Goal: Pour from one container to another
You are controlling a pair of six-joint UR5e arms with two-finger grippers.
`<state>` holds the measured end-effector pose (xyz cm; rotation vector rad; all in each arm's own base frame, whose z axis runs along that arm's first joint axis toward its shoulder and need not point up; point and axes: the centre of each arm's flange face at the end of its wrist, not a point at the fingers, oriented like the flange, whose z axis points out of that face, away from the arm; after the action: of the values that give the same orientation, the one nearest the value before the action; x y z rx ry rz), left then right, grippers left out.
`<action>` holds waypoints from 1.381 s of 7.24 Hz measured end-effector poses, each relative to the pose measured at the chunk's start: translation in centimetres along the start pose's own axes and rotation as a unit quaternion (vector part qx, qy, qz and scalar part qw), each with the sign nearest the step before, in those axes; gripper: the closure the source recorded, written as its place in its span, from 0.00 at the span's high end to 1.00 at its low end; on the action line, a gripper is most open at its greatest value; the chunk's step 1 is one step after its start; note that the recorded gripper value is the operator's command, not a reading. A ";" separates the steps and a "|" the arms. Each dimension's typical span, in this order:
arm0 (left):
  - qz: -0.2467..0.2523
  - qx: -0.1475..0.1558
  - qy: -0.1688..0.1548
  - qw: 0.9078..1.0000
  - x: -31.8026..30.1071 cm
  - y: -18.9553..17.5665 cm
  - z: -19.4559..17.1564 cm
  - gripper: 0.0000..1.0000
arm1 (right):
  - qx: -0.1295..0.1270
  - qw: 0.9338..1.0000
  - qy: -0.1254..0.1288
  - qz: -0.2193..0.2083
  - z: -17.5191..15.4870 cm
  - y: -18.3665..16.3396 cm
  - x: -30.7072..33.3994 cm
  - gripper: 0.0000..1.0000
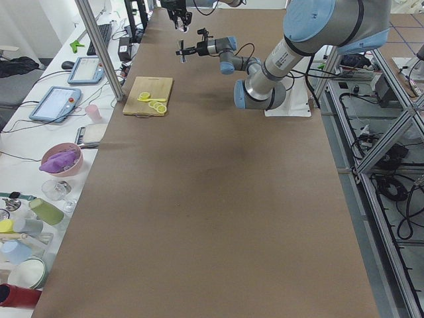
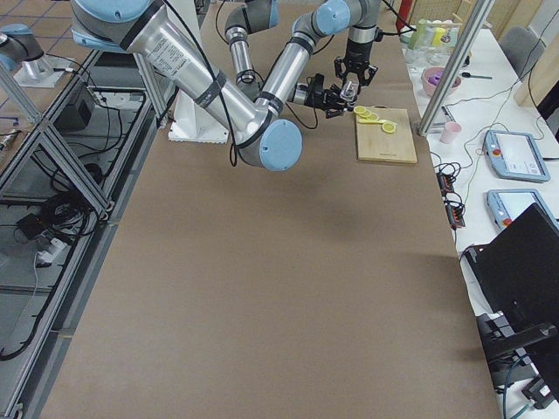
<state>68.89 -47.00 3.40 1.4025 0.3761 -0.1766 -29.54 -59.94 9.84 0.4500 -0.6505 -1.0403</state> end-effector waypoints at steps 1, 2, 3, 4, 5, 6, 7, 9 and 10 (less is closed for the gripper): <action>0.000 0.000 0.000 1.000 0.0 0.0 0.0 0.00 | -0.003 1.000 0.002 -0.002 0.2 -0.1 -0.1 0.00; 0.001 0.000 0.000 1.000 0.0 0.1 0.0 0.00 | -0.005 1.000 0.003 -0.004 0.4 -0.3 -0.2 0.00; 0.001 0.000 0.000 1.000 -0.1 0.1 0.0 0.00 | -0.010 1.000 0.004 -0.008 0.6 -0.5 -0.3 0.00; 0.000 0.000 0.000 1.000 -0.1 0.1 0.0 0.00 | -0.015 1.000 0.004 -0.013 0.9 -1.0 -0.2 0.00; 0.000 0.000 0.000 1.000 -0.1 0.1 0.0 0.00 | -0.020 1.000 0.004 -0.016 1.1 -1.4 -0.1 0.00; 0.000 0.000 0.000 1.000 -0.1 0.0 0.0 0.00 | -0.024 1.000 0.005 -0.018 1.2 -1.6 0.0 0.00; -0.001 0.000 0.000 1.000 -0.1 0.0 0.0 0.00 | -0.028 0.999 0.004 -0.019 1.5 -1.8 0.0 0.00; 0.000 0.000 -0.001 1.000 -0.2 0.1 0.1 0.00 | -0.036 0.999 0.002 -0.018 2.0 -2.2 0.1 0.00; -0.001 0.001 -0.001 1.000 -0.2 0.1 0.1 0.00 | -0.039 0.999 0.000 -0.019 2.0 -2.4 0.0 0.00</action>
<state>68.70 -47.08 3.56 1.4032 0.3757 -0.1787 -32.42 -61.11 9.83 0.3951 -0.6003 -1.0970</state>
